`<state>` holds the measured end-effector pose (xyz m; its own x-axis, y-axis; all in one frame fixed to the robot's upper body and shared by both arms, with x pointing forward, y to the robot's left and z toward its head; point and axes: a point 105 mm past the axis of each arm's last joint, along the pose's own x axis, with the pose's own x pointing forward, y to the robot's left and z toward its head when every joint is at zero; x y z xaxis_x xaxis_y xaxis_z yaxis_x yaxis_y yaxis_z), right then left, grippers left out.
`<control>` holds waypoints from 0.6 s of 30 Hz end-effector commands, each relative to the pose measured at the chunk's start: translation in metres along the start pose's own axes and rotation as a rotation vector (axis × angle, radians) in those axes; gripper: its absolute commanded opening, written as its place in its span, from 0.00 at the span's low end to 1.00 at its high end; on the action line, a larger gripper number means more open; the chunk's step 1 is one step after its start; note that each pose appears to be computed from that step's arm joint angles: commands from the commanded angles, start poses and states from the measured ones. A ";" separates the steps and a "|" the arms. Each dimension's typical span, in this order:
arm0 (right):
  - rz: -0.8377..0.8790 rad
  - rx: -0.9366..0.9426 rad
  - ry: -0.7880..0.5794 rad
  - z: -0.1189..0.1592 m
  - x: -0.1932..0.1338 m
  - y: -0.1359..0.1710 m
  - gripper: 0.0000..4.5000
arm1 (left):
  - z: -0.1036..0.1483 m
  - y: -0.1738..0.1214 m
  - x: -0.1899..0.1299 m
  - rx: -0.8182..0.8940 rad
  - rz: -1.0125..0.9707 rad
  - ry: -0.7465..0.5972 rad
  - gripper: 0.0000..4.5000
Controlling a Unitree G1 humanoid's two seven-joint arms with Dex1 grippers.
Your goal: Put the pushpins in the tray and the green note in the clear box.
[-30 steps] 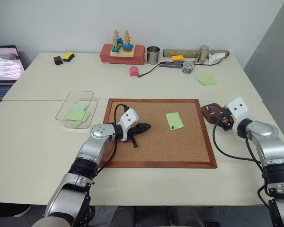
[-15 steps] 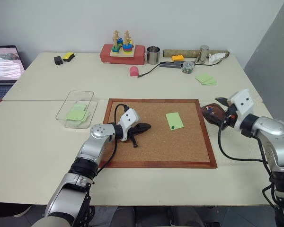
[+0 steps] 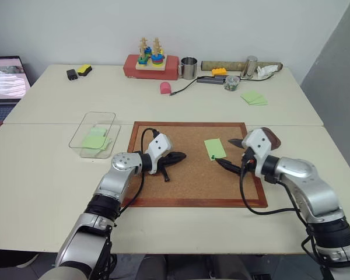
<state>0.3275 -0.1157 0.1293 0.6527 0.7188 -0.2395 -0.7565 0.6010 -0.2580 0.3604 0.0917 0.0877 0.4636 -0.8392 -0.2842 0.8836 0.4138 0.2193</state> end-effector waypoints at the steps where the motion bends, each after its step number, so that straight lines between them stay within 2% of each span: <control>1: -0.015 -0.026 -0.029 0.005 0.016 -0.003 0.91 | -0.016 -0.009 0.003 -0.026 -0.032 0.058 0.00; 11: -0.024 0.033 -0.029 -0.013 0.026 -0.014 0.91 | -0.017 -0.010 0.001 -0.029 -0.024 0.059 0.00; 18: 0.009 0.049 -0.037 -0.016 0.025 -0.009 0.63 | -0.018 -0.009 0.001 -0.031 -0.018 0.060 0.00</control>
<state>0.3504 -0.1085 0.0975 0.6436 0.7211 -0.2565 -0.7651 0.6150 -0.1909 0.3597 0.0901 0.0876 0.4639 -0.8410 -0.2784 0.8834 0.4154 0.2170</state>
